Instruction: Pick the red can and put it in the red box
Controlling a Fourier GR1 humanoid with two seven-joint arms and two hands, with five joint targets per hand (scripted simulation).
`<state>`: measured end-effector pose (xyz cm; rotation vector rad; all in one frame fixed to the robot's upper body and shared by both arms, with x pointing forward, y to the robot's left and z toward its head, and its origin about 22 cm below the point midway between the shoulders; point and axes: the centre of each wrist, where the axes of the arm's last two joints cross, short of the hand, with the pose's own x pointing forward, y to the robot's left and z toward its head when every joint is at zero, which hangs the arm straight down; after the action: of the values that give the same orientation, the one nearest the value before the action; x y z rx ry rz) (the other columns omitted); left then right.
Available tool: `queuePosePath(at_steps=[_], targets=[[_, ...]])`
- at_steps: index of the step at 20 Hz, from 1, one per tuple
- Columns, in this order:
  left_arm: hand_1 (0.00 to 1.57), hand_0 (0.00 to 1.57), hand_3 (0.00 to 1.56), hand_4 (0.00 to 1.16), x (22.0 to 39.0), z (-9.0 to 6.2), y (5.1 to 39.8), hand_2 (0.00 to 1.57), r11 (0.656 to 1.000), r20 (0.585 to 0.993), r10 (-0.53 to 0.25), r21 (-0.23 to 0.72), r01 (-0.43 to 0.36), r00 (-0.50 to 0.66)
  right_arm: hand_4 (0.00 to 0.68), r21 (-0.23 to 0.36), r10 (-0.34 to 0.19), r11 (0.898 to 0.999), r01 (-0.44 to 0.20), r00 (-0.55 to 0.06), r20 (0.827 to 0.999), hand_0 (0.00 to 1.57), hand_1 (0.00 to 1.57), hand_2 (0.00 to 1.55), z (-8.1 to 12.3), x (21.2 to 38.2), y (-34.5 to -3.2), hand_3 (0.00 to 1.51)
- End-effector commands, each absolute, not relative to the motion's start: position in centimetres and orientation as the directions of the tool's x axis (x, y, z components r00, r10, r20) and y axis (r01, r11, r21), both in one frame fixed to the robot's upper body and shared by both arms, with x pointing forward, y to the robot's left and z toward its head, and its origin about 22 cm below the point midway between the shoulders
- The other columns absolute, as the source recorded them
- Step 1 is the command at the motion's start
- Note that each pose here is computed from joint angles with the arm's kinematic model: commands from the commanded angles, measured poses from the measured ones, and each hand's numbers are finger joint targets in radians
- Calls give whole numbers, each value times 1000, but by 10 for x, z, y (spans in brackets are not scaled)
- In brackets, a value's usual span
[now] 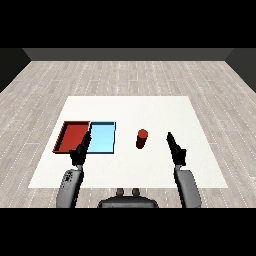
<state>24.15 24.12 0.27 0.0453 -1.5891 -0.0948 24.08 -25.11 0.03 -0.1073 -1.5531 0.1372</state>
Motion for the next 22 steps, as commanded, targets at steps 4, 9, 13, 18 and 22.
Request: queuePosePath(at_steps=[4,9,13,18,22], targets=[[0,0,0,0,247,6,246,0,995,995,-101,101,2,17,0,-110,110,994,8,11,994,0,0,0,2,269,-285,0],[0,0,0,0,252,35,242,0,1000,917,-11,16,9,-398,0,-35,29,999,-15,-316,948,0,0,0,24,280,-283,0],[0,0,0,0,246,14,237,0,1000,898,5,0,13,-440,0,-16,6,999,-29,-327,945,0,0,0,10,287,-299,0],[0,0,0,0,232,11,259,0,1000,905,-7,13,11,-425,0,-21,12,1000,-20,-350,937,0,0,0,7,286,-300,0],[0,0,0,0,244,7,239,0,1000,901,19,-10,23,-434,0,-18,1,999,-48,-325,946,0,0,0,-7,290,-305,0]])
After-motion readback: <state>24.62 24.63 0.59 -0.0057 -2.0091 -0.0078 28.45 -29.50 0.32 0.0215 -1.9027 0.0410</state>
